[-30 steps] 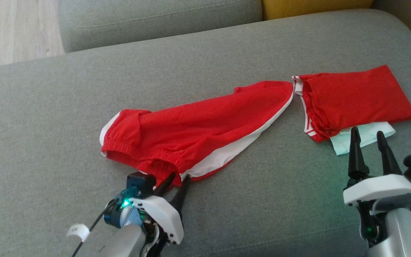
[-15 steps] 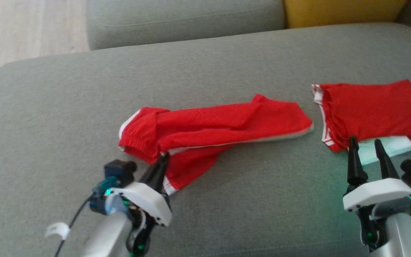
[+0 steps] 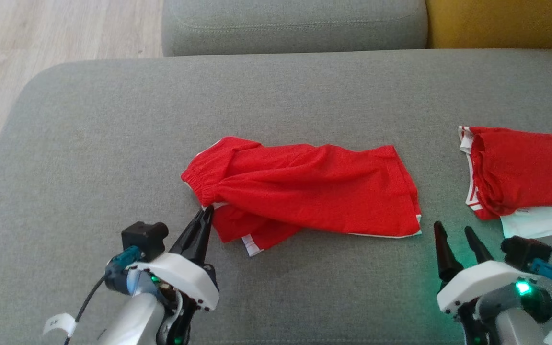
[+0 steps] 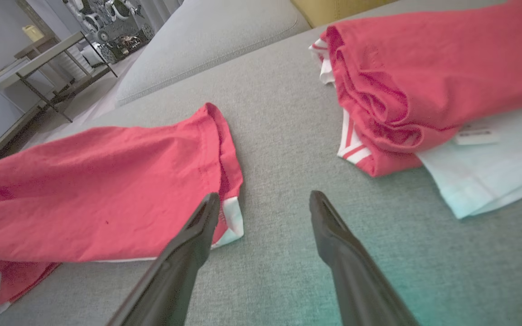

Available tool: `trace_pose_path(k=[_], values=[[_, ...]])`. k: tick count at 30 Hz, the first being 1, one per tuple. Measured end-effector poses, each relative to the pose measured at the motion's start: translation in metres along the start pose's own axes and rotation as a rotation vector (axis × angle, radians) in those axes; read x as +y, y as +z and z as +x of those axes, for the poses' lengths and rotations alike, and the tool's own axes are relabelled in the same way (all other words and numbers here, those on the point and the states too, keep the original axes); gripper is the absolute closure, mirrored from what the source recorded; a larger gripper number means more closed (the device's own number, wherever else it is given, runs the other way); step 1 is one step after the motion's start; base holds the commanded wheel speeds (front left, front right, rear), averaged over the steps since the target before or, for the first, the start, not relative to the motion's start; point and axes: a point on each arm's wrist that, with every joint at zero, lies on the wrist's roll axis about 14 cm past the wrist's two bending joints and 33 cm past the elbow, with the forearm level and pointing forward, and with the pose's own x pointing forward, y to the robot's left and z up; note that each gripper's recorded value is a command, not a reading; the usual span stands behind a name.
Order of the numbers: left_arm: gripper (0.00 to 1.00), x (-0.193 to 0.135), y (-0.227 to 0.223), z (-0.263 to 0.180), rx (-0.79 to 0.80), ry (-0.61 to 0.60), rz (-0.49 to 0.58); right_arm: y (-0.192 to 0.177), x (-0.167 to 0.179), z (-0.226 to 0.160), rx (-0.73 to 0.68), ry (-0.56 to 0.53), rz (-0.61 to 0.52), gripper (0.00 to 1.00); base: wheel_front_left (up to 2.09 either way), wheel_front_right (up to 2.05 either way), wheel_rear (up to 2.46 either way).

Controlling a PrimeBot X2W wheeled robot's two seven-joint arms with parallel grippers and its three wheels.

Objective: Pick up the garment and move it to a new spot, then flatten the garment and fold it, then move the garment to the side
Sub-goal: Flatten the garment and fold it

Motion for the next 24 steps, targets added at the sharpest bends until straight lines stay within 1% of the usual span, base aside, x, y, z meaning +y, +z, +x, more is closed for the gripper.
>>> trace_pose_path(k=[6, 12, 15, 24], values=[[1.0, -0.004, -0.002, 0.001, 0.004, -0.012, -0.001, -0.025, 0.009, 0.002, 0.079, 0.026, -0.015, 0.0, 0.0, 0.0, 0.0], [1.0, -0.004, -0.004, 0.003, 0.011, -0.014, -0.006, -0.05, 0.017, 0.003, 0.177, 0.055, -0.099, 0.0, 0.0, 0.0, 0.0], [1.0, -0.004, -0.006, 0.003, 0.015, -0.012, -0.009, -0.047, 0.019, 0.011, 0.182, 0.063, -0.148, 0.0, 0.0, 0.0, 0.0], [1.0, 0.003, -0.01, 0.002, 0.025, 0.005, -0.017, -0.042, 0.026, 0.033, 0.188, 0.085, -0.209, 0.0, 0.0, 0.0, 0.0]])
